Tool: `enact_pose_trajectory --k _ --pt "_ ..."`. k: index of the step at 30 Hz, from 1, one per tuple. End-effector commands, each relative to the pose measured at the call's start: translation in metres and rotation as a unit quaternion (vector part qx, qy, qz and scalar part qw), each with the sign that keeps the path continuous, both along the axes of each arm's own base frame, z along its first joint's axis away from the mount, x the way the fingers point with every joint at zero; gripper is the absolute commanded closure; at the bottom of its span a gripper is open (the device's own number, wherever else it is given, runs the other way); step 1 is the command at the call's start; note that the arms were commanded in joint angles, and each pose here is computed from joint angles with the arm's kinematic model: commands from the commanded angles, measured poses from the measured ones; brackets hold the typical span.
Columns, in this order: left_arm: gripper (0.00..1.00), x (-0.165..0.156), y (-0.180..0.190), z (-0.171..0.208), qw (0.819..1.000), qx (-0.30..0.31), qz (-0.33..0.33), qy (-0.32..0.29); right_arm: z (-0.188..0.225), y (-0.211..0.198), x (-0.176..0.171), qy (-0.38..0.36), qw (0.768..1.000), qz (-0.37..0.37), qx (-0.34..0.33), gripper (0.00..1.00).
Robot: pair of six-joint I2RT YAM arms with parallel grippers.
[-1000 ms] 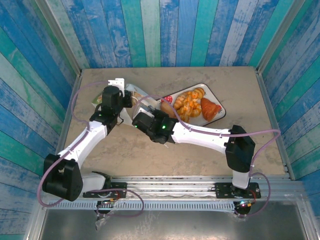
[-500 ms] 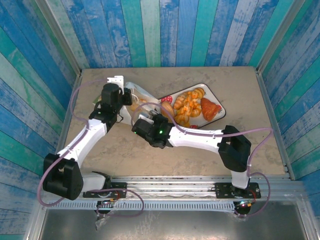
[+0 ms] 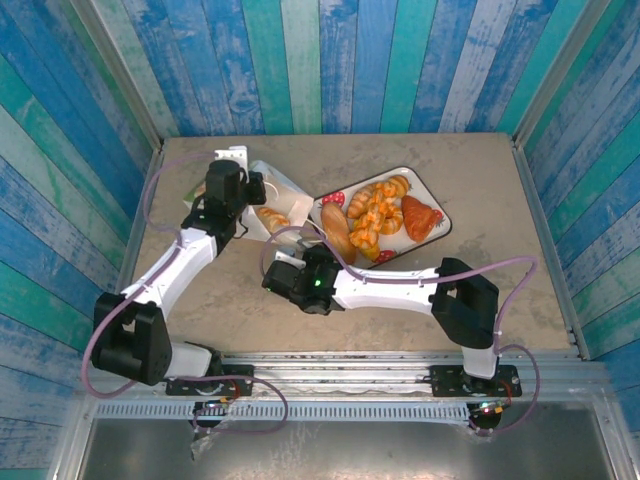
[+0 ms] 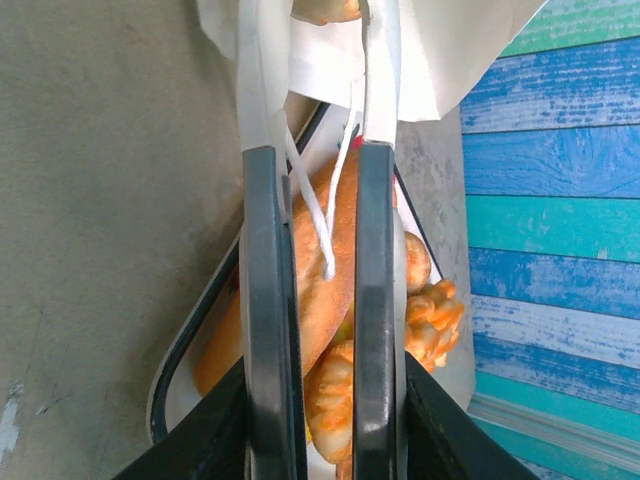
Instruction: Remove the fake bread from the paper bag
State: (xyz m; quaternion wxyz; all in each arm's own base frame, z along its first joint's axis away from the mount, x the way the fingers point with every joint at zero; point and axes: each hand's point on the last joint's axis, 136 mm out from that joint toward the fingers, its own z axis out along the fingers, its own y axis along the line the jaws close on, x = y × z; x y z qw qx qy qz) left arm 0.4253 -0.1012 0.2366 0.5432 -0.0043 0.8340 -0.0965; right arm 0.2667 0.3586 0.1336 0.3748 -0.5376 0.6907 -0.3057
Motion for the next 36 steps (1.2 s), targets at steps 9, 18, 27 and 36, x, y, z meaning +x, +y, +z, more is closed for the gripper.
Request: enact_pose_trajectory --k 9,18,27,36 --pt "1.00 0.005 0.001 -0.007 1.000 0.002 -0.002 0.007 0.011 -0.011 -0.022 0.050 0.998 0.001 0.032 0.60" --pt "1.00 0.007 -0.002 -0.014 1.000 0.007 -0.011 0.011 0.020 -0.019 -0.037 0.089 0.993 -0.006 0.074 0.61" --pt "1.00 0.003 -0.004 -0.015 1.000 0.011 -0.023 0.008 0.043 -0.020 -0.042 0.117 0.984 -0.017 0.136 0.56" --pt "1.00 -0.009 -0.009 -0.011 0.998 0.017 -0.052 -0.007 0.045 -0.018 -0.033 0.263 0.934 -0.047 0.240 0.55"
